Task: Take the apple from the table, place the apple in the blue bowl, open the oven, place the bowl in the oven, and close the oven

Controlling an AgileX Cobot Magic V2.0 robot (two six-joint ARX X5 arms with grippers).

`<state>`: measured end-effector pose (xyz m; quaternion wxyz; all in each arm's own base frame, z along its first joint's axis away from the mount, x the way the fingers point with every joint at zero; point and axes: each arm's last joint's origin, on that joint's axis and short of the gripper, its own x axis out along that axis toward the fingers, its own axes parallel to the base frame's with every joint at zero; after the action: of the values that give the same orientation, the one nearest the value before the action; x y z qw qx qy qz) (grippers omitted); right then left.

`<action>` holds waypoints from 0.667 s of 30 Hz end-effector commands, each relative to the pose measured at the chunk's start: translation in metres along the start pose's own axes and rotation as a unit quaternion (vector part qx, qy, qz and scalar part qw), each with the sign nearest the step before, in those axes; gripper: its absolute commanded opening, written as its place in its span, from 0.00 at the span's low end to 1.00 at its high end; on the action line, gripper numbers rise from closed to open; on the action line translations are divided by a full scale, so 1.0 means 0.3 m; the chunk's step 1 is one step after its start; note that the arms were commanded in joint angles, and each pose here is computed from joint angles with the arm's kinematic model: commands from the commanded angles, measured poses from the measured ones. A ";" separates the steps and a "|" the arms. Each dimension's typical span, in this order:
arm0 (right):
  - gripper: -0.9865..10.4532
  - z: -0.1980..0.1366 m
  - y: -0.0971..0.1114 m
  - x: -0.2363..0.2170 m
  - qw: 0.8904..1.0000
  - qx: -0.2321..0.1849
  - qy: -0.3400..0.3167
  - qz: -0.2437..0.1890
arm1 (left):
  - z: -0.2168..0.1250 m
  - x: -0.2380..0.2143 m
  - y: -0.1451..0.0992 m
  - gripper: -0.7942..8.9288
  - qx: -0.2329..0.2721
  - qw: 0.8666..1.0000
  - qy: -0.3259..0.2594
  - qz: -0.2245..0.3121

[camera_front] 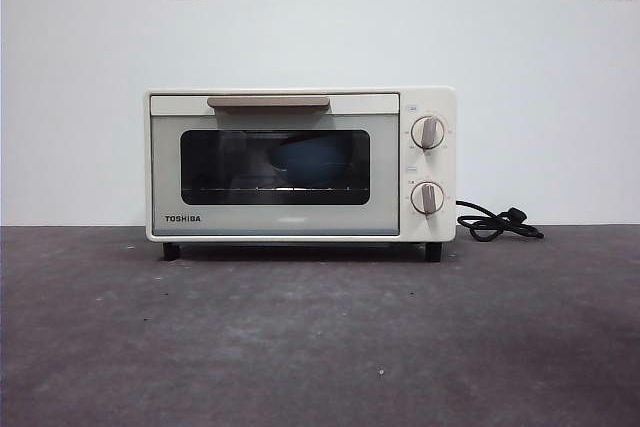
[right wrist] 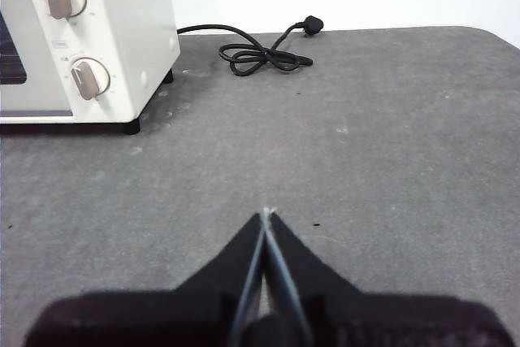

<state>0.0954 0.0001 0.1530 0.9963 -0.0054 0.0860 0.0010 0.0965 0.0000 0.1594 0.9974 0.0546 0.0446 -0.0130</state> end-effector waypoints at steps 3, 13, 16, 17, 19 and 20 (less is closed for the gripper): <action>0.09 -0.009 0.000 0.003 1.000 0.005 0.002 0.000 | -0.008 0.002 -0.001 0.08 -0.001 1.000 0.003 0.023; 0.09 -0.009 0.000 0.003 1.000 0.005 0.002 0.000 | -0.008 0.002 0.000 0.08 -0.001 1.000 0.004 0.029; 0.09 -0.009 0.000 0.003 1.000 0.005 0.002 0.000 | -0.008 0.002 0.000 0.08 -0.001 1.000 0.004 0.029; 0.09 -0.009 0.000 0.003 1.000 0.005 0.002 0.000 | -0.008 0.002 0.000 0.08 -0.001 1.000 0.004 0.029; 0.09 -0.009 0.000 0.003 1.000 0.005 0.002 0.000 | -0.008 0.002 0.000 0.08 -0.001 1.000 0.004 0.029; 0.09 -0.009 0.000 0.003 1.000 0.005 0.002 0.000 | -0.008 0.002 0.000 0.08 -0.001 1.000 0.004 0.029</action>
<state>0.0954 0.0001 0.1530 0.9963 -0.0054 0.0860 0.0010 0.0965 0.0005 0.1594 0.9972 0.0567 0.0462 0.0157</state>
